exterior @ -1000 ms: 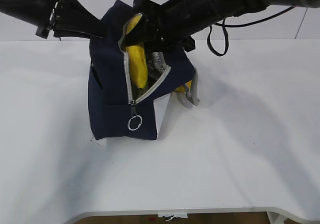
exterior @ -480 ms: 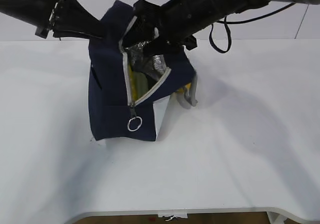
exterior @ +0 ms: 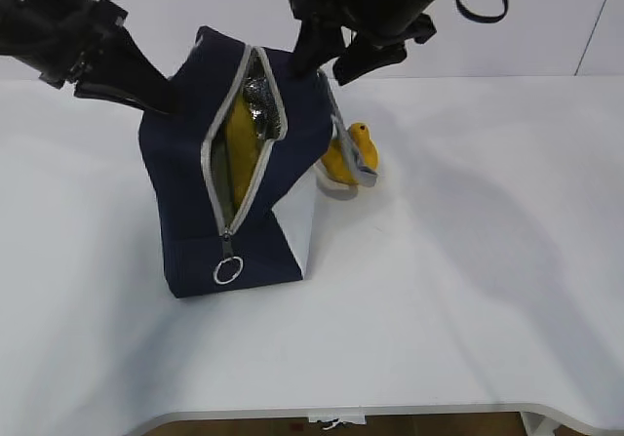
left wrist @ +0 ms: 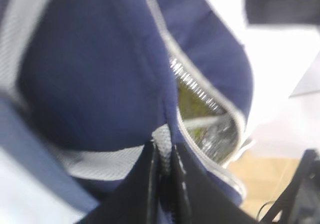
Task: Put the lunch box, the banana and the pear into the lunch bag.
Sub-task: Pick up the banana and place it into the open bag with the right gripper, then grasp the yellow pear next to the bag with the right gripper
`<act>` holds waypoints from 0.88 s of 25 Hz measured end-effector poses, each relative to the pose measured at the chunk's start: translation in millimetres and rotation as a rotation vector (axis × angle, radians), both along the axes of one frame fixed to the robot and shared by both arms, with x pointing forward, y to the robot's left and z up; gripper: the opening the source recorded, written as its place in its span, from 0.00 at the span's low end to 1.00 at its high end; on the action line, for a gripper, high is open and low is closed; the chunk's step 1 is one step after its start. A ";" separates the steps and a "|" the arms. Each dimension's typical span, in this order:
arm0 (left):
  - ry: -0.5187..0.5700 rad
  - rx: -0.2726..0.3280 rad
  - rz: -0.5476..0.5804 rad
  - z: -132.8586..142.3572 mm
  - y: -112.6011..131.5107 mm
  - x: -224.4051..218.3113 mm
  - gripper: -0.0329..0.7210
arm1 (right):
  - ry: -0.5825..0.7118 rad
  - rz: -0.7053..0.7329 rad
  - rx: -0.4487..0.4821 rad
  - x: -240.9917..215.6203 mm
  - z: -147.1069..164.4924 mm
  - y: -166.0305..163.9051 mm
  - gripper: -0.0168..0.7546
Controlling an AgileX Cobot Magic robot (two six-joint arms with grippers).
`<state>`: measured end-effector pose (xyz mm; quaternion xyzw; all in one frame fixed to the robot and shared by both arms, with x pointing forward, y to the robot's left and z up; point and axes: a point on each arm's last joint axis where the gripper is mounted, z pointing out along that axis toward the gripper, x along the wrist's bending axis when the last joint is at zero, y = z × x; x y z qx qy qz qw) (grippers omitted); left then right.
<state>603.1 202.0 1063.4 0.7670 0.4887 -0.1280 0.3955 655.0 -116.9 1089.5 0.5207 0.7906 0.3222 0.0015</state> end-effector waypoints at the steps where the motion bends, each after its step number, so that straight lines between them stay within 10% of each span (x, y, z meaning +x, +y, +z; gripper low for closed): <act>1: 0.007 0.020 -0.002 -1.4 1.8 -0.4 0.06 | 0.005 -0.021 -0.031 0.1 2.1 -3.0 0.61; 9: 0.046 0.119 0.010 -6.6 9.8 -3.1 0.06 | -0.019 -0.200 -0.242 8.9 2.7 -32.9 0.61; 22: 0.075 0.117 0.046 -6.9 17.4 -2.1 0.06 | 0.011 -0.293 -0.192 43.8 -45.3 -43.5 0.61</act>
